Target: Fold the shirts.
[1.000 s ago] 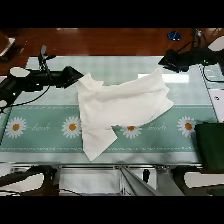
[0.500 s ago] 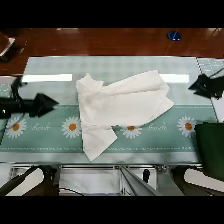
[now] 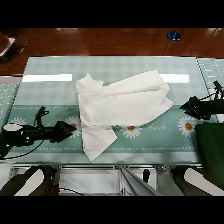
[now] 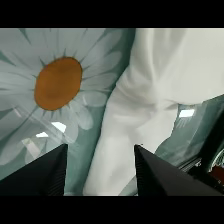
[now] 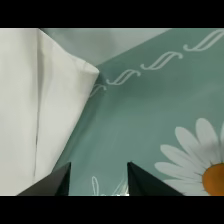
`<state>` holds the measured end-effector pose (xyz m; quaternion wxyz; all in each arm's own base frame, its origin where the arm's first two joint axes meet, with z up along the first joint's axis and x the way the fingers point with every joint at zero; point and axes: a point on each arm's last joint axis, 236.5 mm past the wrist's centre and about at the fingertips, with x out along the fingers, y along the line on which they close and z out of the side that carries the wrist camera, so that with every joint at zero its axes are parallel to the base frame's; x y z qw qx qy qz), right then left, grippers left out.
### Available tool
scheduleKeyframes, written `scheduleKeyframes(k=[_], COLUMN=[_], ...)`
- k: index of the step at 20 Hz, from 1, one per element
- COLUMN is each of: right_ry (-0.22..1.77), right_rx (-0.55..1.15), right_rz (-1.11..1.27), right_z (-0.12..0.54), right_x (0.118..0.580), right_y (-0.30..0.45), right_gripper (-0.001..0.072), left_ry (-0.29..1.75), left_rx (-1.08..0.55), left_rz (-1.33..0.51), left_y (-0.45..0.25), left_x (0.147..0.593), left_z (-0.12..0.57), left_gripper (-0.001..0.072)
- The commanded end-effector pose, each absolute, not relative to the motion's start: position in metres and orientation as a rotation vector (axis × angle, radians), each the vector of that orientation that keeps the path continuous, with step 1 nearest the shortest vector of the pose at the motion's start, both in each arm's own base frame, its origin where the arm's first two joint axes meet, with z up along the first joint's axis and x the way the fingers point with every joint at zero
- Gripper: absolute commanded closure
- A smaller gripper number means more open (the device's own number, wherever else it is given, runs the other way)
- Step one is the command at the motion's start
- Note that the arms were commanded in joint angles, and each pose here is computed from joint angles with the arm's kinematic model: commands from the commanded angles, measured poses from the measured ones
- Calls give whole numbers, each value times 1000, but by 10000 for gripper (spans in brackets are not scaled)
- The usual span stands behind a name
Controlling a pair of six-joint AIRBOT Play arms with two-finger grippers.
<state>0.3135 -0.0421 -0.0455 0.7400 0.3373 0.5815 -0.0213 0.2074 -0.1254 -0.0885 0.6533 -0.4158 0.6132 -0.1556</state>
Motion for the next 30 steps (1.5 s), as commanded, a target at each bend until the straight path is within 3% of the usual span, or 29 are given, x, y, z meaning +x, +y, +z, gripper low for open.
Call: scheduleKeyframes(k=[1,8,9,10,11,17,24,30], right_ry=[1259,1245,1246,1247,1253,1256,1269,1318], right_rx=[773,771,771,772,778,908,1036,953], right_rz=[-28,-35,-35,-35,-34,-22,27,99], right_z=[-45,-45,-45,-46,-47,-69,-96,-107], right_x=[315,318,318,318,318,335,348,369], right_y=[-35,-37,-37,-37,-37,-29,-14,19], right_gripper=[306,307,306,307,307,307,307,322], left_ry=[1403,1535,1552,1558,1547,1435,1411,1410], left_rx=[-885,-809,-811,-816,-802,-776,-778,-779], left_rz=[-328,-386,-380,-376,-388,-456,-463,-462], left_y=[-143,-180,-181,-181,-182,-189,-191,-190], left_x=[204,180,181,185,191,238,247,247], left_z=[-102,-123,-126,-128,-127,-96,-90,-90], left_gripper=[200,210,283,515,682,690,690,690])
